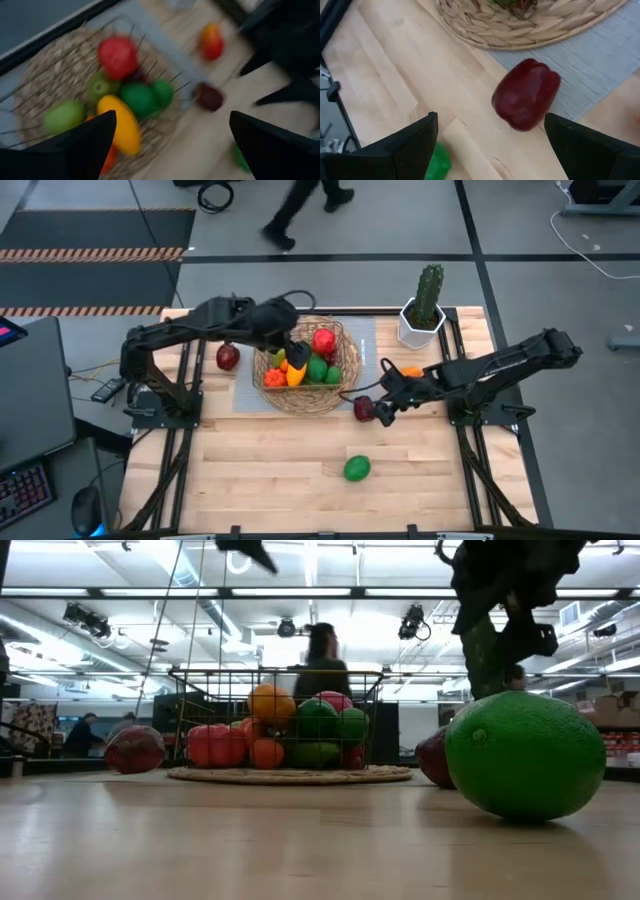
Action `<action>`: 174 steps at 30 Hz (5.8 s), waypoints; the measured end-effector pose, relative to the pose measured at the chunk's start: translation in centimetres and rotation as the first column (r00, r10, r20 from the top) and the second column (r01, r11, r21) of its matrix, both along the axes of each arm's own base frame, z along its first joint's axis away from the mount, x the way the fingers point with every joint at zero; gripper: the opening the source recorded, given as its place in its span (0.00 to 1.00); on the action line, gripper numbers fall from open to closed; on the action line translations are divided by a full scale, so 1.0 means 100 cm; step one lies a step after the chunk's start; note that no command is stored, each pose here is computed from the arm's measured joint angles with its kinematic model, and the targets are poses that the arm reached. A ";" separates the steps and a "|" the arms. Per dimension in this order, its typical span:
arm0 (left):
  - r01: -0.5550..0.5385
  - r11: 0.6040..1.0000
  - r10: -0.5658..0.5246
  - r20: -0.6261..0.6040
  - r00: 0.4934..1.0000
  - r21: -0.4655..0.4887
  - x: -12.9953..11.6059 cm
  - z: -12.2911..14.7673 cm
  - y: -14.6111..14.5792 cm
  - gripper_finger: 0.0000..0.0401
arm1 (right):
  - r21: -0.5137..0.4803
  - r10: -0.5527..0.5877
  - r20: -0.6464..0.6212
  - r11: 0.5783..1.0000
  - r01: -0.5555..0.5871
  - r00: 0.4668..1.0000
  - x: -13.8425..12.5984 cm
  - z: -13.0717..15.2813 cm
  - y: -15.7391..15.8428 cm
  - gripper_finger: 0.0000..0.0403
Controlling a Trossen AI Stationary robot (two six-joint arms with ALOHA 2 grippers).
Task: Build produce basket
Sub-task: Put the bell pepper into the gold wire basket, then put the red mango into the gold wire basket
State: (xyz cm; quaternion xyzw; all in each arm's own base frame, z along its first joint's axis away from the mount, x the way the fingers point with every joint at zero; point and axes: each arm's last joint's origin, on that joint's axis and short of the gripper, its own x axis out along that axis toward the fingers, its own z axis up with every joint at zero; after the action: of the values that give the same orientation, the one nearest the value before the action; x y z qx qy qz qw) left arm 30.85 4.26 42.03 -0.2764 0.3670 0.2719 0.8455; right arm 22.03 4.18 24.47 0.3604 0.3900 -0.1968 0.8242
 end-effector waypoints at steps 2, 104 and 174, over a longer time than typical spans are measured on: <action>0.005 1.000 -0.005 0.056 0.998 -0.001 -0.003 0.015 -0.005 0.98 | 0.013 -0.007 -0.016 1.000 0.008 1.000 0.004 -0.004 0.001 0.91; 0.097 0.995 -0.071 0.456 0.887 -0.035 0.001 0.076 -0.145 0.97 | 0.130 -0.106 -0.298 0.980 0.150 0.949 0.055 -0.090 -0.021 0.81; 0.155 0.987 -0.122 0.451 0.884 -0.037 -0.002 0.076 -0.154 0.97 | 0.205 -0.086 0.429 0.979 -0.004 0.899 0.086 0.040 -0.129 0.99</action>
State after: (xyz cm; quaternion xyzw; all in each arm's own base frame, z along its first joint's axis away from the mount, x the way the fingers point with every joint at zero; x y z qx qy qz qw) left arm 30.69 -11.14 49.62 -0.3350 0.1910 0.1265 0.9139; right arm 30.61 -8.69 28.51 0.4846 0.2058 -0.0883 0.8456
